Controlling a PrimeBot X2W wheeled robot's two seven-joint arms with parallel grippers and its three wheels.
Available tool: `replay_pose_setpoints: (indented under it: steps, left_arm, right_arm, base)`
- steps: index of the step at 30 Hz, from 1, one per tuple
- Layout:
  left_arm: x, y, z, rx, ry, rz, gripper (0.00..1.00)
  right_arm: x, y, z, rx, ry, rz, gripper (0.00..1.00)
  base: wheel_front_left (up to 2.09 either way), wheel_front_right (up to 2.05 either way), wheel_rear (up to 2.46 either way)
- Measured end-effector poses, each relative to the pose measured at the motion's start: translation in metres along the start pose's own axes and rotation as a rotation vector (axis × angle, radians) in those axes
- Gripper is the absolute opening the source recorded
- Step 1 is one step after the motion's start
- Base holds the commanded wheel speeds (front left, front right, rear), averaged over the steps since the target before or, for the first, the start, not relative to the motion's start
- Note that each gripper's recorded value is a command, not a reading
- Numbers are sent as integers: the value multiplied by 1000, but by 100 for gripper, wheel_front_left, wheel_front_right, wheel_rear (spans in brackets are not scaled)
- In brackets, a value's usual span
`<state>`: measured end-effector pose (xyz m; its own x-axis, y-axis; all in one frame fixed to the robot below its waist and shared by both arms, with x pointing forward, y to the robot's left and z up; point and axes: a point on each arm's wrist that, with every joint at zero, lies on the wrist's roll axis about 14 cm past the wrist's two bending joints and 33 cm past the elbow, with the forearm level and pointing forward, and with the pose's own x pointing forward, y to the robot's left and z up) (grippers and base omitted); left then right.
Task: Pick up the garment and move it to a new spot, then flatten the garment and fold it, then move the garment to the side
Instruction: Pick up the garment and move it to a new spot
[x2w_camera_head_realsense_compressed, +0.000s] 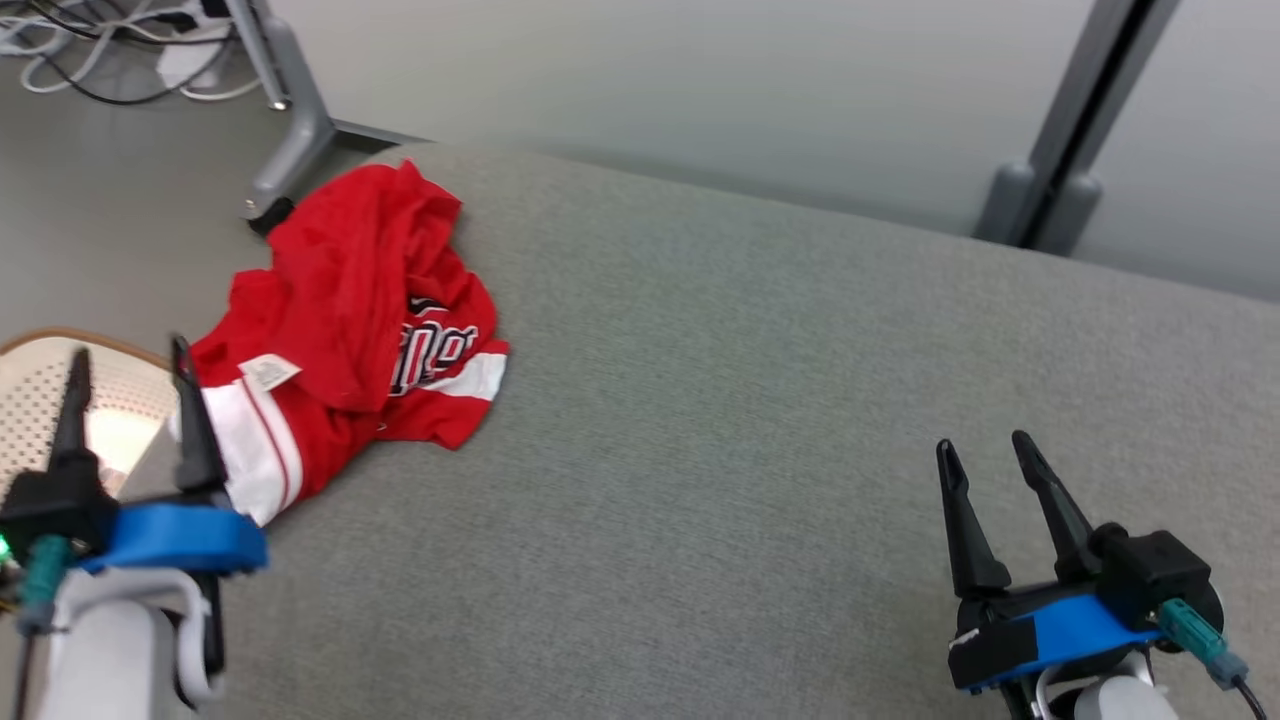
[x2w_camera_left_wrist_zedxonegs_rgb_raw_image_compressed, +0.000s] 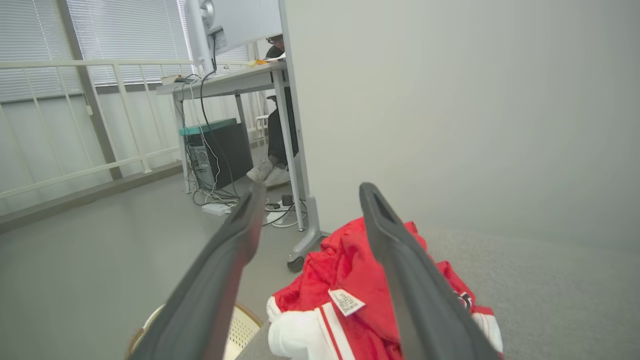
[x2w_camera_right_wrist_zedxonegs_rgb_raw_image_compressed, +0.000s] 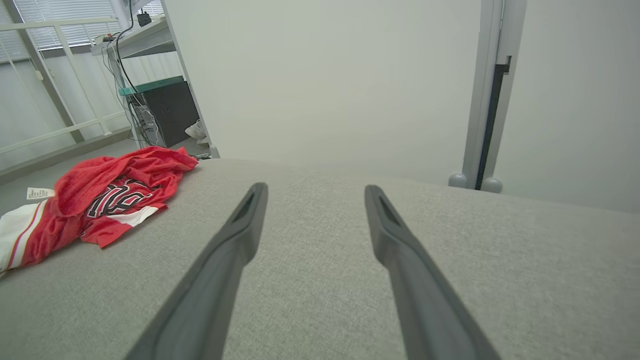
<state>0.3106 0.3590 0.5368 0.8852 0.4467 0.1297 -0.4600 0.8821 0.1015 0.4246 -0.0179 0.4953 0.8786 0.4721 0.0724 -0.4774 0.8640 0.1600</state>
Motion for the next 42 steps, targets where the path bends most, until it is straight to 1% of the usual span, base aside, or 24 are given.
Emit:
replay_pose_setpoints:
  steps: [4,7,10,16,21,26,29,32,35,39,40,41,42]
  left_arm:
    - [40,-6,15,19,-42,-31,100]
    - [72,-21,21,23,-61,-67,100]
    - [99,-38,17,9,-51,-102,100]
    - [149,-63,-13,15,34,-145,100]
    - [177,-75,-49,17,156,-160,100]
    - [176,-80,-110,34,389,-160,100]
    - [169,-79,-134,37,498,-155,100]
    - [153,-82,-158,26,620,-165,100]
    - [137,-83,-172,3,719,-167,100]
    - [127,-84,-177,0,777,-175,100]
    - [126,-85,-177,-4,780,-176,91]
    - [125,-85,-176,-5,781,-179,53]
    - [125,-85,-175,-5,773,-181,0]
  right_arm:
    - [2,-20,-3,-15,0,-44,100]
    - [4,-37,-7,-29,6,-84,100]
    - [6,-55,-9,-38,3,-124,100]
    - [6,-89,-12,-65,-2,-201,100]
    - [-2,-114,-16,-88,9,-263,100]
    - [-1,-130,-19,-105,11,-297,100]
    - [-1,-133,-21,-107,13,-305,100]
    - [0,-134,-20,-109,9,-306,100]
    - [2,-130,-18,-108,3,-296,100]
    - [4,-124,-15,-106,-3,-280,100]
    - [4,-123,-13,-107,-6,-277,100]
    - [3,-123,-12,-107,-8,-276,100]
    - [3,-122,-10,-108,-12,-275,100]
  base:
    - [0,0,0]
    - [0,0,0]
    - [0,0,0]
    - [0,0,0]
    - [0,0,0]
    - [0,0,0]
    - [0,0,0]
    - [0,0,0]
    - [0,0,0]
    - [0,0,0]
    - [0,0,0]
    - [0,0,0]
    - [0,0,0]
